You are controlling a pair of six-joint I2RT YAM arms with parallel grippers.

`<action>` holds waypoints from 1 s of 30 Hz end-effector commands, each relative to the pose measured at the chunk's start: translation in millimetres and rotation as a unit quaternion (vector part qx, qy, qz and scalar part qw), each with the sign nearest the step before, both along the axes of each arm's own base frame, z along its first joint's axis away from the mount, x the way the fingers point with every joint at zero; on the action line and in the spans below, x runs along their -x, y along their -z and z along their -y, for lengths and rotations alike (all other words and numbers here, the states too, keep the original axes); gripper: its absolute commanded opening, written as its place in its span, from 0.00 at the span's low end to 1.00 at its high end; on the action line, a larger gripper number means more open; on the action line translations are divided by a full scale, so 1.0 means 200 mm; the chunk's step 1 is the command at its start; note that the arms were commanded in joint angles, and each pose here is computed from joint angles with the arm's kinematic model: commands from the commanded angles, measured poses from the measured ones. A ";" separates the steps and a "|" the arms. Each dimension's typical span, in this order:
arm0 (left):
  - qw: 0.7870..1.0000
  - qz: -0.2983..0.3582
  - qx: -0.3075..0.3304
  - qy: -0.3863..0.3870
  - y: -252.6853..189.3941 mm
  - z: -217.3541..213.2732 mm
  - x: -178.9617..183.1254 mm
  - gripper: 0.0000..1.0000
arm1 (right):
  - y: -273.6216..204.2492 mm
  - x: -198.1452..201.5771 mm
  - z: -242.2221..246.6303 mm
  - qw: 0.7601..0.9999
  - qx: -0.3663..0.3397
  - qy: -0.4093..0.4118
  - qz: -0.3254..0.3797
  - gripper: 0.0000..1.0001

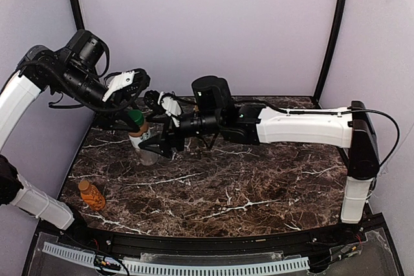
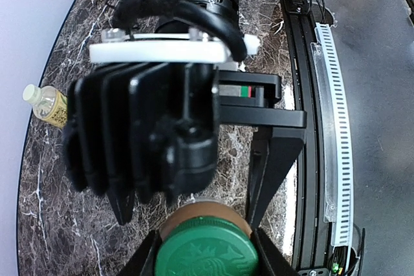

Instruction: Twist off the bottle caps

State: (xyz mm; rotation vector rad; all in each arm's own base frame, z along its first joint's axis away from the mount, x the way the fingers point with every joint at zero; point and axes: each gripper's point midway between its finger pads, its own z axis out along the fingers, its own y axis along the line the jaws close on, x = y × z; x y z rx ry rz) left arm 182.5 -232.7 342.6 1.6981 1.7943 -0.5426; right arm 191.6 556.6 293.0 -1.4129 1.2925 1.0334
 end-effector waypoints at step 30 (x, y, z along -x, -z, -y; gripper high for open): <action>0.947 0.219 0.193 -0.131 -0.35 -0.14 -0.06 0.99 | -0.41 -0.41 0.24 0.929 -0.215 0.175 -0.246 0.34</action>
